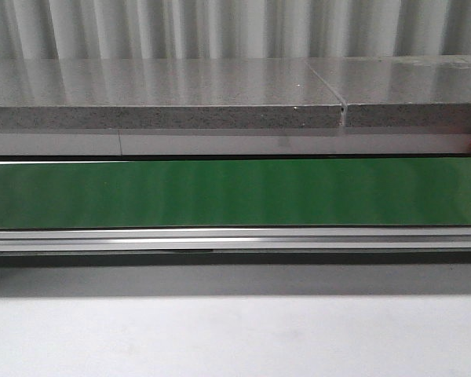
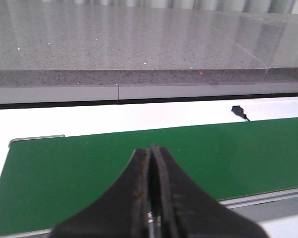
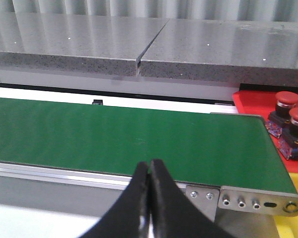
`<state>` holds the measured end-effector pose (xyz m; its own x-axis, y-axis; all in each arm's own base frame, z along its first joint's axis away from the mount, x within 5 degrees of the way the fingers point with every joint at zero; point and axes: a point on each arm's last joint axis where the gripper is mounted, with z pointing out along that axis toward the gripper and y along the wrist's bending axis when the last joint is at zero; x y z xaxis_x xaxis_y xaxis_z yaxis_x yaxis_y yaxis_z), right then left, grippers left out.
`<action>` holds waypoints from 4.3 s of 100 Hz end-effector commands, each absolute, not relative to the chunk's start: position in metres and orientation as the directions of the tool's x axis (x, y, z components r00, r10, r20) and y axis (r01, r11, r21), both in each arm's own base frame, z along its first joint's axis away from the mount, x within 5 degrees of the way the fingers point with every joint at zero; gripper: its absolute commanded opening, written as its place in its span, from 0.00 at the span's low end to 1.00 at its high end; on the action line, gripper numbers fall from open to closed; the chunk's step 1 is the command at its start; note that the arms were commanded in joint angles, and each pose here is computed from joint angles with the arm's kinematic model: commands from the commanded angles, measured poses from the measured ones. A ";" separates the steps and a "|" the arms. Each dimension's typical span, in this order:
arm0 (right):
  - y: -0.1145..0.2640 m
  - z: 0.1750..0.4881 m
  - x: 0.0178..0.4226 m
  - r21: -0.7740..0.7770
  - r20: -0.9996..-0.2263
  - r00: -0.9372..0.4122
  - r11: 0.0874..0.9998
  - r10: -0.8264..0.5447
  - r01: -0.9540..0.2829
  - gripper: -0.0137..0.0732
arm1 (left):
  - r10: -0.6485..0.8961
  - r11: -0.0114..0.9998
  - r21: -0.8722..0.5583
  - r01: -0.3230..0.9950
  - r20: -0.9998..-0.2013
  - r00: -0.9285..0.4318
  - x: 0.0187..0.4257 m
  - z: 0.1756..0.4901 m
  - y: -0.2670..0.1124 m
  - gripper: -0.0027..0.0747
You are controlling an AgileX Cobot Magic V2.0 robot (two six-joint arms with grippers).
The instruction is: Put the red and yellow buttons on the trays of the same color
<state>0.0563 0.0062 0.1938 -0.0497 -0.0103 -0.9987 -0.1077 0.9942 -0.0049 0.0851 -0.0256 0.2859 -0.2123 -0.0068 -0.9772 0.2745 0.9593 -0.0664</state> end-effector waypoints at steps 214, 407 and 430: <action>-0.002 0.204 0.056 -0.007 -0.999 0.031 0.999 -0.008 0.039 0.08 | -0.035 0.958 -0.070 0.276 -0.991 -0.130 0.087 0.301 -0.026 0.01; -0.002 0.204 0.056 -0.007 -0.999 0.031 0.999 -0.008 0.039 0.08 | 0.027 0.998 0.035 0.046 -0.986 0.164 0.054 0.207 -0.003 0.01; -0.002 0.204 0.056 -0.007 -0.999 0.031 0.999 -0.008 0.039 0.08 | 0.029 0.998 0.037 0.046 -0.986 0.164 0.054 0.207 -0.003 0.01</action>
